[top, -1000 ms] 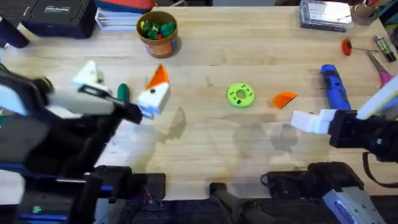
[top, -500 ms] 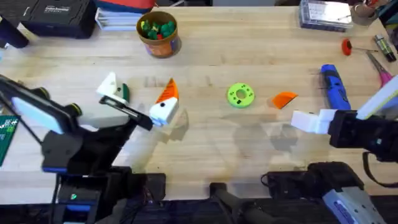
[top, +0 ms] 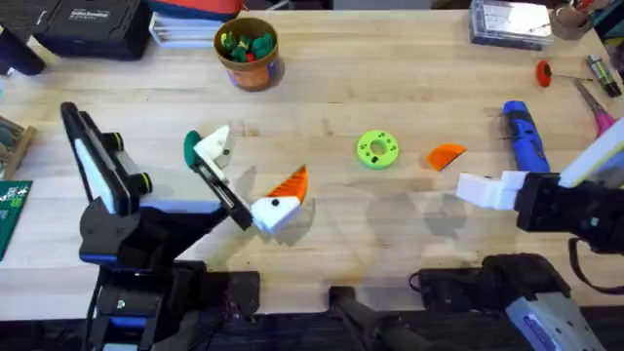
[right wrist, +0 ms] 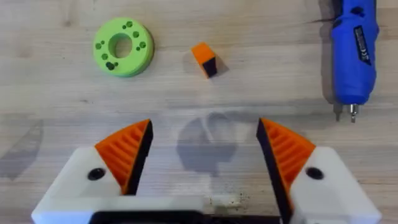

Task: Pick up the gripper from the table and insert it into the empty holder that is missing its gripper. Then pick up a screw, insert it into the mounting hole, and use the screwdriver to tighten it. Finally, clean up the table by picking up the vegetable and placing it into the bucket.

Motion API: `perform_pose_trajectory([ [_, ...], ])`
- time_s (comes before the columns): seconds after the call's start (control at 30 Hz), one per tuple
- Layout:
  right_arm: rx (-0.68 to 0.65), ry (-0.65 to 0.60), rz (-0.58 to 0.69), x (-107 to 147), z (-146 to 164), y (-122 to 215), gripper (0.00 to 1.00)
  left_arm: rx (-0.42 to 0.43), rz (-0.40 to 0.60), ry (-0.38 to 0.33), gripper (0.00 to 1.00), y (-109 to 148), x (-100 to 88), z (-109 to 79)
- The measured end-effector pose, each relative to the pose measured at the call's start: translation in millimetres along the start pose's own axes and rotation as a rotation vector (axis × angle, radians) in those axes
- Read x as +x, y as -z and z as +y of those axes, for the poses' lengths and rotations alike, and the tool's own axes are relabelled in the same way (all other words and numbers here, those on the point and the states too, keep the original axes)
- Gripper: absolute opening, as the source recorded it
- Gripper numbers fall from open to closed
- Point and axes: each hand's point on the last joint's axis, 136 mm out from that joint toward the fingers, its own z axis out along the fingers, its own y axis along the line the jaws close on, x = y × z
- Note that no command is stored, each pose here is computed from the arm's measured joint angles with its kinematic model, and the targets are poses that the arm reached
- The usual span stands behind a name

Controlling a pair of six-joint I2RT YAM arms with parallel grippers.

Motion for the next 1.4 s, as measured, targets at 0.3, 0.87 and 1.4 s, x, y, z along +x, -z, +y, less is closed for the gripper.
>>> perform_pose_trajectory([
  [0.3, 0.0, 0.0, 0.0, 0, 0, 0, 0.994, 0.073, 0.011, 0.0, 0.985, 0, 2.3, -12.5],
  [0.87, 0.0, 0.0, 0.0, 0, 0, 0, 0.994, 0.08, 0.012, -0.002, 0.985, 1, 2.4, -13.7],
  [1.4, 0.026, 0.013, -0.011, -3, -4, 0, 0.994, 0.08, 0.012, -0.002, 0.985, 1, 2.4, -13.8],
])
